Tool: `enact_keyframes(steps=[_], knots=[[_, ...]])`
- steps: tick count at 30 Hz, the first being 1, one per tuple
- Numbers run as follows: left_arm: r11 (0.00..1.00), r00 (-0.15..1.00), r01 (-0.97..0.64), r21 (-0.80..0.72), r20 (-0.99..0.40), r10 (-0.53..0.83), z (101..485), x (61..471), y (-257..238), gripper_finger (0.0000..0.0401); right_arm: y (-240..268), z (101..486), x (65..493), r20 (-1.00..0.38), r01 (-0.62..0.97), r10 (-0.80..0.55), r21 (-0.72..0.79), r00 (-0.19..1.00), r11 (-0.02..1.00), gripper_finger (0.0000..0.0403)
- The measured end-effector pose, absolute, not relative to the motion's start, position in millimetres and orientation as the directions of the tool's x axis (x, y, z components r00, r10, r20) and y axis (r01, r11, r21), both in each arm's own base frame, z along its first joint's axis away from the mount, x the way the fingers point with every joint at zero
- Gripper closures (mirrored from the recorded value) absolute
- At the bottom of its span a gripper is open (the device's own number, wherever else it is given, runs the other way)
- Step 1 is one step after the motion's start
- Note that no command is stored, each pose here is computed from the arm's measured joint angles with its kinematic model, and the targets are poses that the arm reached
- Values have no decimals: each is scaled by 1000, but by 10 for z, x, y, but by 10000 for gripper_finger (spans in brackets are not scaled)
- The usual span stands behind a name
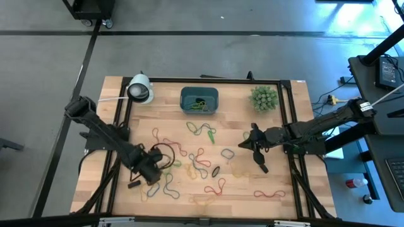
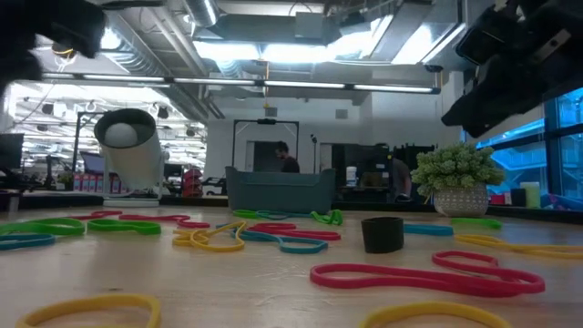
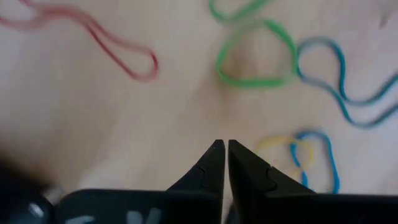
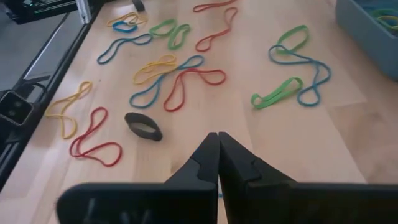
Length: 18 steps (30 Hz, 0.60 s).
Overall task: Pick and place rubber bands into bin
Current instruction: Put the black rubber band into the blue bin
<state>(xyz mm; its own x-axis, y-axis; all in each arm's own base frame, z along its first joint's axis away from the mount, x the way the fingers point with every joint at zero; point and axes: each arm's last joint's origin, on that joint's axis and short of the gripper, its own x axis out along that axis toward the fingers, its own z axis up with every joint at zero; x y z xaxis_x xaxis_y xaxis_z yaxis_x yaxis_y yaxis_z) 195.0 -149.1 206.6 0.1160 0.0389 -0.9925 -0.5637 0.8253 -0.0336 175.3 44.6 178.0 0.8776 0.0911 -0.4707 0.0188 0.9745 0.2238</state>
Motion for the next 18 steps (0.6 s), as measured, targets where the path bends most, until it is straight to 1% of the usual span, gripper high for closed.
enact_keyframes(steps=[4, 11, 18], knots=[[805, 101, -591, -52, -995, 11, 2059, 1807, -1669, 361, 474, 1780, 1745, -470, 12, 96, 222, 877, 975, 397], [767, 101, -639, -66, -995, -1, 2027, 1540, -1913, 309, 487, 1780, 1741, -469, 18, 92, 224, 878, 974, 397], [790, 76, -612, -27, -997, 24, 1887, 1392, -2109, 263, 480, 1780, 1742, -467, 44, 68, 225, 882, 973, 397]])
